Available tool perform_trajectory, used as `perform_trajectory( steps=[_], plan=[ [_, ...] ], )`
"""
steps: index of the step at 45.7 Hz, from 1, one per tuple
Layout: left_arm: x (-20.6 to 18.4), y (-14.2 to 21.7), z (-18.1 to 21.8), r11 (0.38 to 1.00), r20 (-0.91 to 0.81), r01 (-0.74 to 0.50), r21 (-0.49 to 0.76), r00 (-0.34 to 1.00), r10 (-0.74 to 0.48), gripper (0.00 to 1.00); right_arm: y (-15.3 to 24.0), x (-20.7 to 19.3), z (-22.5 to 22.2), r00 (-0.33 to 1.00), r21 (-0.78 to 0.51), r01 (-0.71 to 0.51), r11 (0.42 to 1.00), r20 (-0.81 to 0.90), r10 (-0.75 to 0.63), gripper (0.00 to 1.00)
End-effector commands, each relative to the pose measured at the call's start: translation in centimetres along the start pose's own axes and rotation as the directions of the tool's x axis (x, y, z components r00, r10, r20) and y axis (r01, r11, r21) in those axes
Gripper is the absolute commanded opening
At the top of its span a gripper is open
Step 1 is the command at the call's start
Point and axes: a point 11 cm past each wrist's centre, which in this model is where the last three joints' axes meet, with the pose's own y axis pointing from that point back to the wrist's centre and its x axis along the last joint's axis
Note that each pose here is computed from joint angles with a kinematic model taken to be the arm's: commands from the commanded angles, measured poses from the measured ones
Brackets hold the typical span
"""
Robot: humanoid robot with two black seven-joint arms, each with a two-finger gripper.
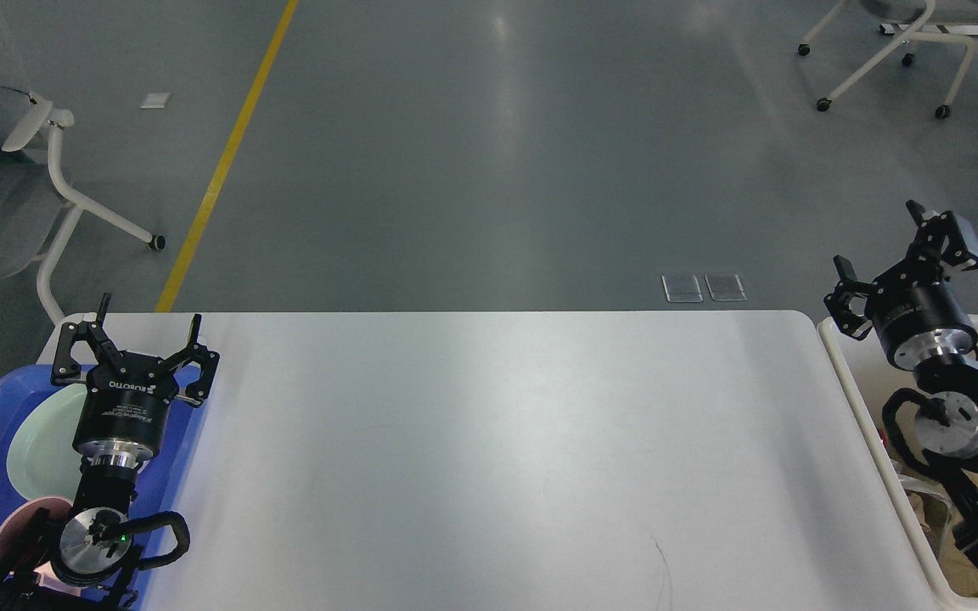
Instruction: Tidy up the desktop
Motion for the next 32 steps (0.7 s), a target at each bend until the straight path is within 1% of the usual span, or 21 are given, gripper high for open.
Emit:
perform_trajectory(
  steps=[1,10,14,22,32],
  plan=[
    [0.0,0.0,0.0,1.0,0.0,0.0,0.002,1.0,0.0,0.96,2.2,0.3,3.2,0.999,0.047,-0.017,0.999,0.032,0.015,1.0],
    [0.0,0.0,0.0,1.0,0.0,0.001,0.001,1.0,-0.001,0.96,3.9,0.4,6.0,0.998,0.026,-0.035,0.999,0.051,0.034,1.0],
    [0.0,0.0,0.0,1.0,0.0,0.001,0.001,1.0,-0.001,0.96,4.1,0.6,6.1,0.998,0.019,-0.038,0.999,0.054,0.036,1.0],
    [0.0,0.0,0.0,1.0,0.0,0.001,0.001,1.0,-0.001,0.96,4.1,0.3,6.2,0.997,-0.001,0.015,1.0,0.08,-0.015,1.0],
    [0.0,0.0,0.0,1.0,0.0,0.001,0.001,1.0,-0.001,0.96,4.0,0.9,6.1,0.998,0.006,-0.013,1.0,0.066,0.012,1.0]
  ],
)
